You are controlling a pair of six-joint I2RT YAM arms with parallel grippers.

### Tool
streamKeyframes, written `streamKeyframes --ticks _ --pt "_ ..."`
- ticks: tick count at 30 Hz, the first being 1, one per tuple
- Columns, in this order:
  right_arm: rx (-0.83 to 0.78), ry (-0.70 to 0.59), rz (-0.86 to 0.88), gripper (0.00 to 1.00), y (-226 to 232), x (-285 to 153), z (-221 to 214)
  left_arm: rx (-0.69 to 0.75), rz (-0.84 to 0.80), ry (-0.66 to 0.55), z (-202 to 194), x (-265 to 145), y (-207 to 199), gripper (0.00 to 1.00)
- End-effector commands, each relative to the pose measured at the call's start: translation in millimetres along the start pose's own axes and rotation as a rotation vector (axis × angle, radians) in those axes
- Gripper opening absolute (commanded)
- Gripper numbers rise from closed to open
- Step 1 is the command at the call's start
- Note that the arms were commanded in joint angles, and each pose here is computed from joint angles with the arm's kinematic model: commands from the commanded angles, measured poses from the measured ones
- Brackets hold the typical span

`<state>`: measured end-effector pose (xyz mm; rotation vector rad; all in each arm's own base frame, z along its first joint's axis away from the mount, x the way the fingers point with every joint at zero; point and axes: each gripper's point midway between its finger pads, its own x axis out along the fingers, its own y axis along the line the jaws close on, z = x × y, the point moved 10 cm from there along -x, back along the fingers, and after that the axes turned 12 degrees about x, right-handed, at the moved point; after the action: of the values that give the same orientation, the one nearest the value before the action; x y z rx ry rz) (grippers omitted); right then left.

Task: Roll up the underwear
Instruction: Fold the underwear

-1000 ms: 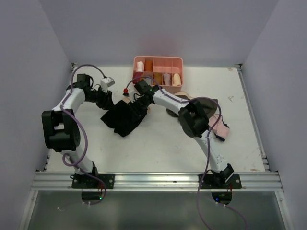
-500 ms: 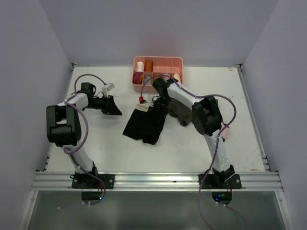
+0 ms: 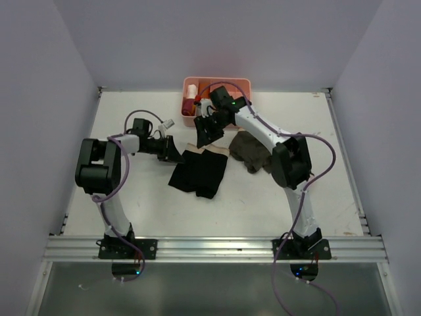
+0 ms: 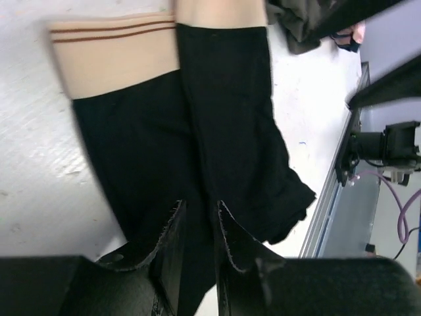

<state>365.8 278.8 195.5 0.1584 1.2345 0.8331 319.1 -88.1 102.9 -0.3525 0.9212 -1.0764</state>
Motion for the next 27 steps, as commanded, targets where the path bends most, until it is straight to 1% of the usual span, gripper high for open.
streamKeyframes --ticks 1,5,6,7,9,10,13,19,21,27 --pt "0.225 -0.086 -0.057 0.49 18.6 24.8 6.3 -0.075 0.03 -0.014 2.6 7.6 14.5 0.25" --pt "0.308 -0.09 -0.16 0.48 15.8 47.9 2.6 -0.137 0.115 0.026 -14.3 14.3 26.0 0.25" --pt "0.339 -0.098 -0.225 0.49 13.0 50.9 0.6 -0.142 0.126 0.032 -16.3 15.2 28.0 0.25" --pt "0.352 -0.098 -0.264 0.49 13.1 54.6 -1.4 -0.151 0.16 0.043 -18.2 15.6 31.4 0.25" --pt "0.393 -0.097 -0.342 0.48 10.5 58.5 -5.8 -0.162 0.173 0.049 -20.7 16.5 33.3 0.25" --pt "0.395 -0.112 -0.392 0.48 8.4 59.0 -6.4 -0.162 0.195 0.053 -21.7 16.5 34.0 0.25" --pt "0.409 -0.115 -0.456 0.45 6.9 62.2 -10.7 -0.163 0.209 0.05 -21.2 17.2 35.0 0.25" --pt "0.44 -0.092 -0.468 0.43 4.5 77.4 -14.1 -0.16 0.215 0.05 -22.9 19.0 35.2 0.27" --pt "0.452 -0.099 -0.465 0.41 5.1 78.0 -13.0 -0.165 0.215 0.054 -25.8 19.3 35.0 0.26" --pt "0.452 -0.131 -0.482 0.41 8.4 74.6 -9.6 -0.156 0.224 0.053 -29.2 18.8 33.6 0.26"
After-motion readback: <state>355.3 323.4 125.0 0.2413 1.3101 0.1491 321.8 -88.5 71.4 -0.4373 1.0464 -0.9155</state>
